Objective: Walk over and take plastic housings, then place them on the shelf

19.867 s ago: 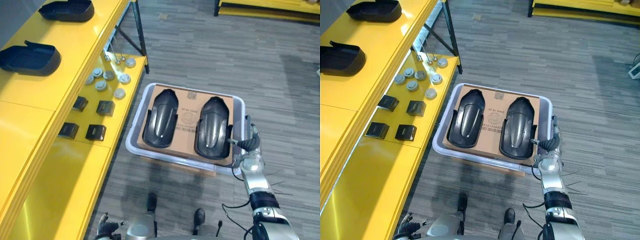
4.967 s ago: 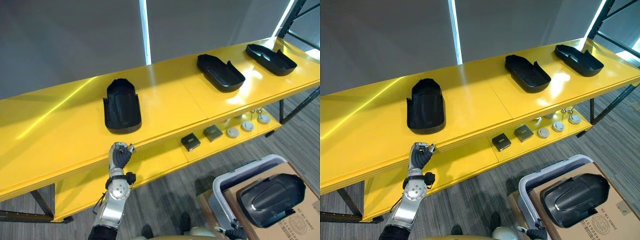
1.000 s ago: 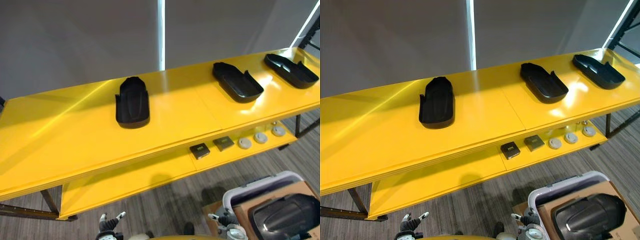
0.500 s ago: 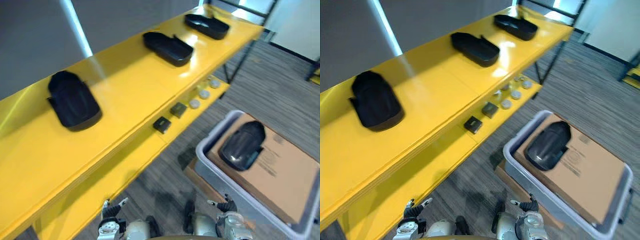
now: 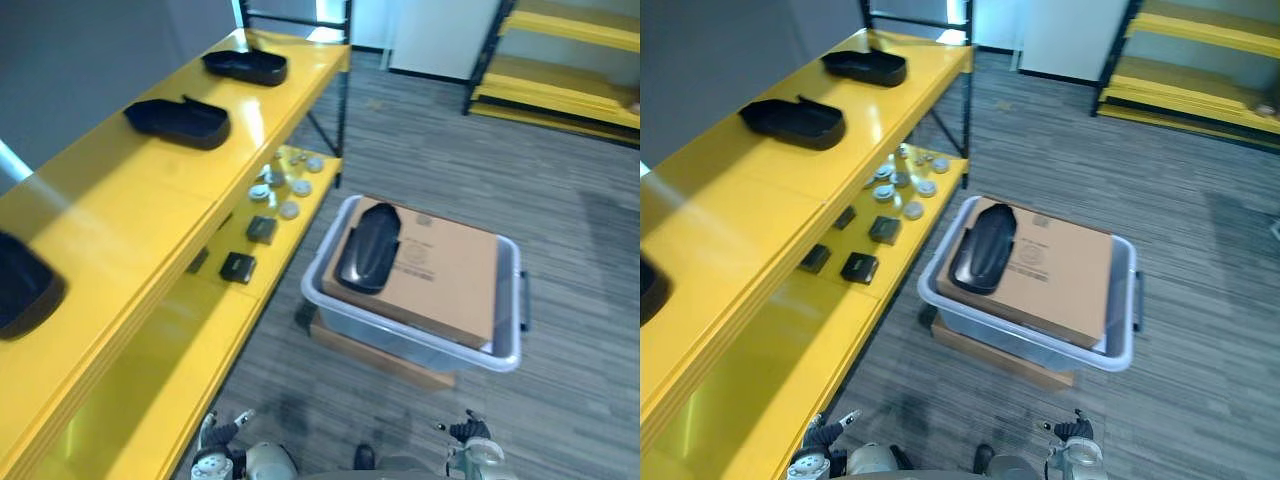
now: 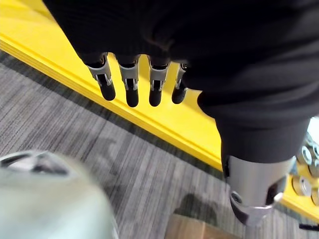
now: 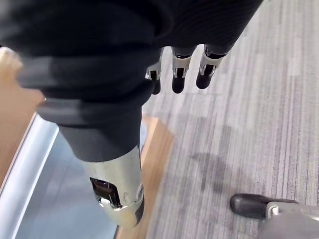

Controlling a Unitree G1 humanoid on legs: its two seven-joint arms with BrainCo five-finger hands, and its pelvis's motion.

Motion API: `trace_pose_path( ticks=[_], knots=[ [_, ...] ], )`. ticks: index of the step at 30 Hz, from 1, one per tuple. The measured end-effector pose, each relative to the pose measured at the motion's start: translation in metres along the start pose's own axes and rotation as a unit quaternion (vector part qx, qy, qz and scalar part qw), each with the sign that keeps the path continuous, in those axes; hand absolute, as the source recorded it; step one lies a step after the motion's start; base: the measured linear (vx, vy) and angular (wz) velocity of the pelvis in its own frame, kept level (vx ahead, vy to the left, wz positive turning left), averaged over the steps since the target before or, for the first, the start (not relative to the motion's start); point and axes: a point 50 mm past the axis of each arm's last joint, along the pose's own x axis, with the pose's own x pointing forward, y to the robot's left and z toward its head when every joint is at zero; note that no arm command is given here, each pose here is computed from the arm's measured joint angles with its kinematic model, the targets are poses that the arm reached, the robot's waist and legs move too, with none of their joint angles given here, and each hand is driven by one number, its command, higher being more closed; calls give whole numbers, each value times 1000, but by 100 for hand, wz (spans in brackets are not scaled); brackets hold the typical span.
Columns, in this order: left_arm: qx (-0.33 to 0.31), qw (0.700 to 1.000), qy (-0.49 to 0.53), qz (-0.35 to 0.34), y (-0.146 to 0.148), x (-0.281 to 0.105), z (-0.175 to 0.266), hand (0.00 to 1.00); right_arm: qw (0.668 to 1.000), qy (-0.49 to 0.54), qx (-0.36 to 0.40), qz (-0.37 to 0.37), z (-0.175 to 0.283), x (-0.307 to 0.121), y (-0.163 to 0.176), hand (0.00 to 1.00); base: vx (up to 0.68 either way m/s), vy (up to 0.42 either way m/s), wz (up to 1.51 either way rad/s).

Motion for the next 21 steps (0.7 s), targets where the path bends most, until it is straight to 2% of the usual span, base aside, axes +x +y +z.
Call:
trace_pose_path(
  ticks=[6, 12, 18, 21],
  knots=[
    [-18, 1000, 3, -11, -8, -1, 1, 0, 998, 19, 57, -6, -18, -10, 7, 0, 142, 201, -45],
    [-25, 1000, 8, -4, -5, -1, 0, 0, 991, 2, 128, -23, -9, -10, 1, 0, 172, 93, -7],
    [-29, 999, 31, 0, -5, -4, -12, 0, 964, -44, 233, -119, 11, -11, -41, 0, 124, -3, -5],
    [-40, 998, 47, 1, -7, -8, -21, 0, 943, -117, 260, -172, 39, -21, -68, 0, 101, -10, -1]
  ],
)
